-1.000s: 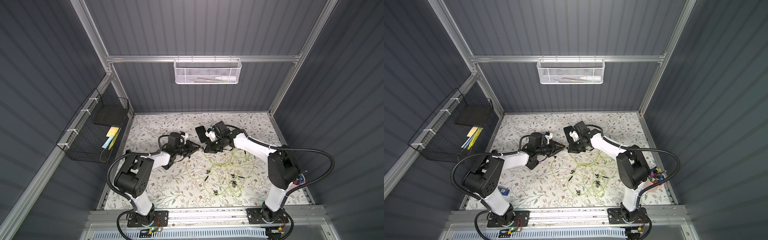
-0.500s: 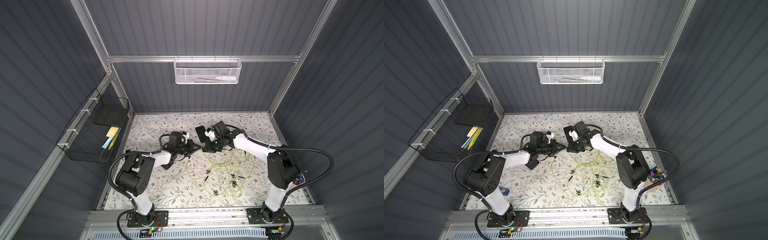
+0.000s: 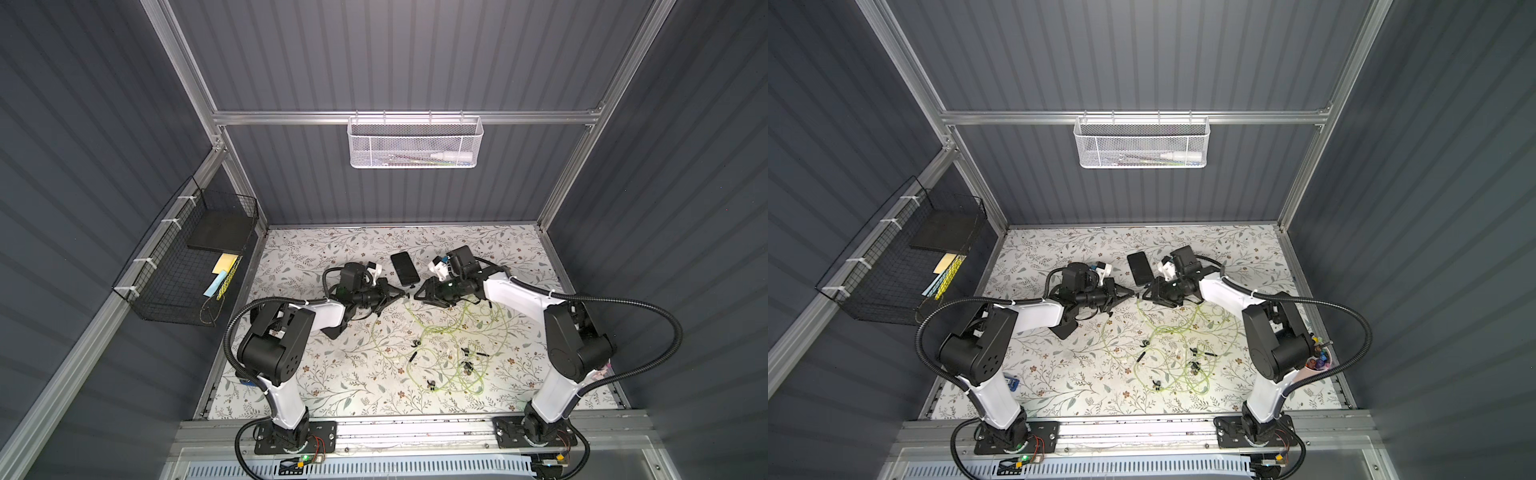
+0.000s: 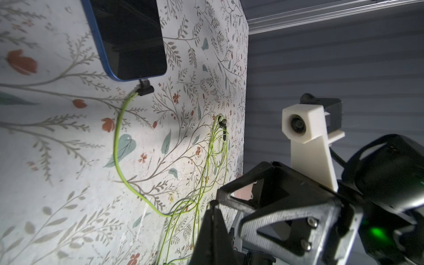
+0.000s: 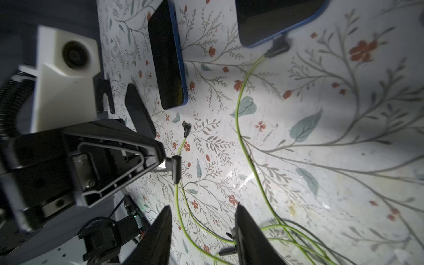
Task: Plug wired earphones into phones
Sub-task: Pick up the wired earphone from the center of the board.
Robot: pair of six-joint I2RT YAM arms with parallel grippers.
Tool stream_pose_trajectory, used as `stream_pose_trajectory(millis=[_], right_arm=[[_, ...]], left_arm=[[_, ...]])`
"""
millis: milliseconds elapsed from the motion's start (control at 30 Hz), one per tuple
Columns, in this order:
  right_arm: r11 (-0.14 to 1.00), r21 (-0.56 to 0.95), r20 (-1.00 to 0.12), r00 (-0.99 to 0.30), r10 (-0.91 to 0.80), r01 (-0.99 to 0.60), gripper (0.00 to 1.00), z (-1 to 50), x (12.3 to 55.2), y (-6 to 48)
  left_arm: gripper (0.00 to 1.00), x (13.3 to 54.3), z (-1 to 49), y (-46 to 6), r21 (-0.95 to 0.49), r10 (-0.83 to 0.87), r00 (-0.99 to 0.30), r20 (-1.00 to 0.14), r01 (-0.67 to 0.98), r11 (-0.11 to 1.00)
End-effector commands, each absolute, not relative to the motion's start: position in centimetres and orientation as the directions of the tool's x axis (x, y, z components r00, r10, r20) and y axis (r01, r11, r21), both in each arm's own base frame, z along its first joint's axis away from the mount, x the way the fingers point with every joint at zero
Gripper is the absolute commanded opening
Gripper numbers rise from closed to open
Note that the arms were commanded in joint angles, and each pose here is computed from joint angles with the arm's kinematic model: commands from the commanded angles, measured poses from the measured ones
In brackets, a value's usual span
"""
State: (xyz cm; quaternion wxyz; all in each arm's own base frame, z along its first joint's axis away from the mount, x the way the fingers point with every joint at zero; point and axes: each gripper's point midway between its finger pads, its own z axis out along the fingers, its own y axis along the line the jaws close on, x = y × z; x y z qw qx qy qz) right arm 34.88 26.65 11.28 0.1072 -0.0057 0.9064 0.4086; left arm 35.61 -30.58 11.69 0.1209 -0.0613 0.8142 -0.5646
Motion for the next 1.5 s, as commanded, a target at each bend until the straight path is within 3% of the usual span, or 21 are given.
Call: stream_pose_trajectory(millis=[0, 200, 400, 867, 1200, 1467], right_arm=[[0.48, 0.867, -0.201, -0.975, 0.095, -0.132, 0.44, 14.5, 35.4, 27.6], [0.321, 0.939, -0.173, -0.975, 0.137, -0.122, 0.44, 14.8, 36.3, 27.0], [0.284, 0.951, -0.165, -0.977, 0.139, -0.12, 0.42, 14.2, 36.7, 27.2], [0.249, 0.962, -0.154, -0.977, 0.145, -0.115, 0.24, 14.1, 36.9, 27.7], [0.255, 0.962, -0.142, -0.979, 0.146, -0.102, 0.29, 13.4, 37.1, 27.9], [0.252, 0.963, -0.14, -0.977, 0.162, -0.096, 0.11, 13.4, 37.4, 27.9]], left_arm=[[0.0, 35.8, 14.0, -32.4, -0.965, -0.166, -0.979, -0.121, 0.076, 0.25], [0.0, 36.0, 14.5, -33.2, -0.982, -0.14, -0.988, -0.061, 0.034, 0.186], [0.0, 36.3, 14.8, -33.5, -0.987, -0.143, -0.989, -0.039, 0.016, 0.163], [0.0, 36.7, 14.8, -33.6, -0.991, -0.16, -0.987, -0.021, -0.001, 0.137], [0.0, 36.7, 15.1, -33.7, -0.992, -0.162, -0.987, -0.021, 0.001, 0.123], [0.0, 36.7, 14.8, -33.7, -0.992, -0.166, -0.986, -0.016, -0.005, 0.127]])
